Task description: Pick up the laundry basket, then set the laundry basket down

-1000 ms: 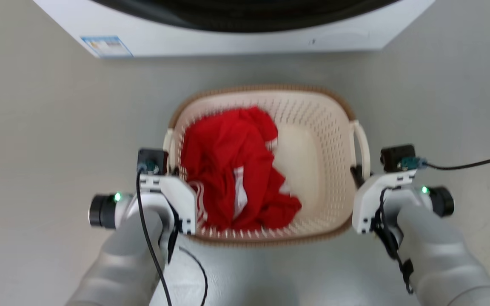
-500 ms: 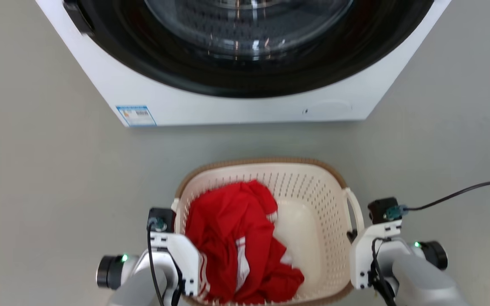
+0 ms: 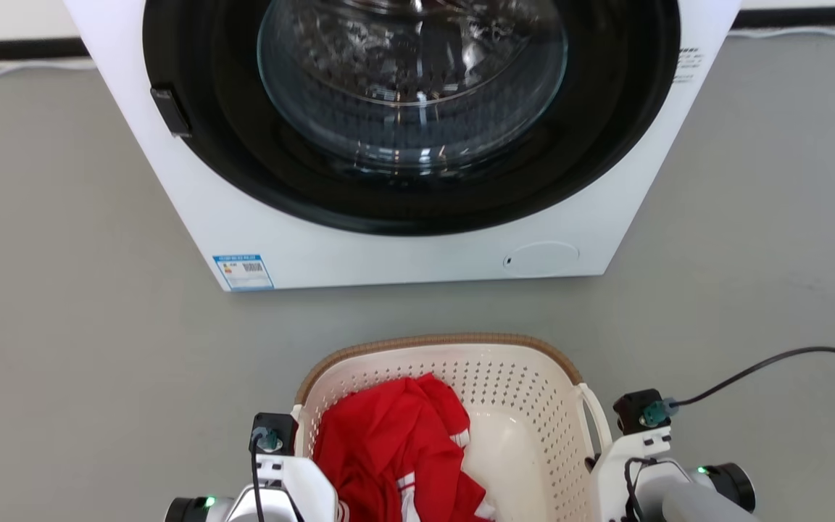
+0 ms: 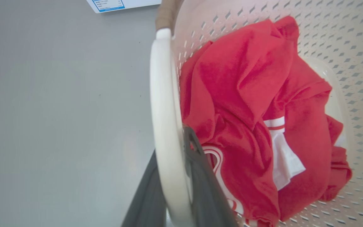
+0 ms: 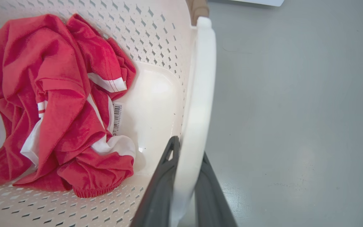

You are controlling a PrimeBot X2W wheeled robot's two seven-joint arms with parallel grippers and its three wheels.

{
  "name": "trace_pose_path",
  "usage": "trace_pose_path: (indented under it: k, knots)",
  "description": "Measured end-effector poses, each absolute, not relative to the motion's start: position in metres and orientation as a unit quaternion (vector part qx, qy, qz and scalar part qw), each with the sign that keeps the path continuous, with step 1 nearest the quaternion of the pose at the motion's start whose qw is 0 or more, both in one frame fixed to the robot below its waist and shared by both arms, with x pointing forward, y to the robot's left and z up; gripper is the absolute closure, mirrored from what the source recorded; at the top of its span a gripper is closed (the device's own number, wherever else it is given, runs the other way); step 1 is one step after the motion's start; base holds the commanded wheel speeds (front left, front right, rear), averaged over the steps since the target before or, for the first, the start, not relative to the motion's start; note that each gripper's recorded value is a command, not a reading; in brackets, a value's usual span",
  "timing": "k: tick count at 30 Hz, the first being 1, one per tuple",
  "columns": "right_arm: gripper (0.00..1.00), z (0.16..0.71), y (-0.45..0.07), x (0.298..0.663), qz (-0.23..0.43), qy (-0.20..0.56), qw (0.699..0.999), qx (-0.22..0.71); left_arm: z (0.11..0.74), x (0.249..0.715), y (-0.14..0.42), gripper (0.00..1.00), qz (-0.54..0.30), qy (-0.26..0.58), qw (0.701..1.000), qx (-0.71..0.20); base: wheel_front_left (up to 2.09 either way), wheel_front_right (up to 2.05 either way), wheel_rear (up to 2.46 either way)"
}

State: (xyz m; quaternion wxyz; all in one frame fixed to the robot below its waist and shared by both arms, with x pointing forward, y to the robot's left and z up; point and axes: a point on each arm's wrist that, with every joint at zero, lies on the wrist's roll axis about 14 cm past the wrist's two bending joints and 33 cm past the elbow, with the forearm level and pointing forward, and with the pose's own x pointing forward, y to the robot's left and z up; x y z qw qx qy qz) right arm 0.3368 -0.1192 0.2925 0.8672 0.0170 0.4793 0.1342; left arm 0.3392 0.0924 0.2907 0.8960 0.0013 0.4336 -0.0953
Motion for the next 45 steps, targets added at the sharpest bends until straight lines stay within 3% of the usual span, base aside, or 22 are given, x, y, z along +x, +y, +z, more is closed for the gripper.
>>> trace_pose_path:
  k: [45]
  knots:
    - [1.00, 0.308, -0.131, 0.307, 0.117, 0.468, 0.876, 0.028, 0.304, 0.317, 0.075, 1.00, -0.121, 0.421, 0.899, 0.001, 0.00, 0.00, 0.00]
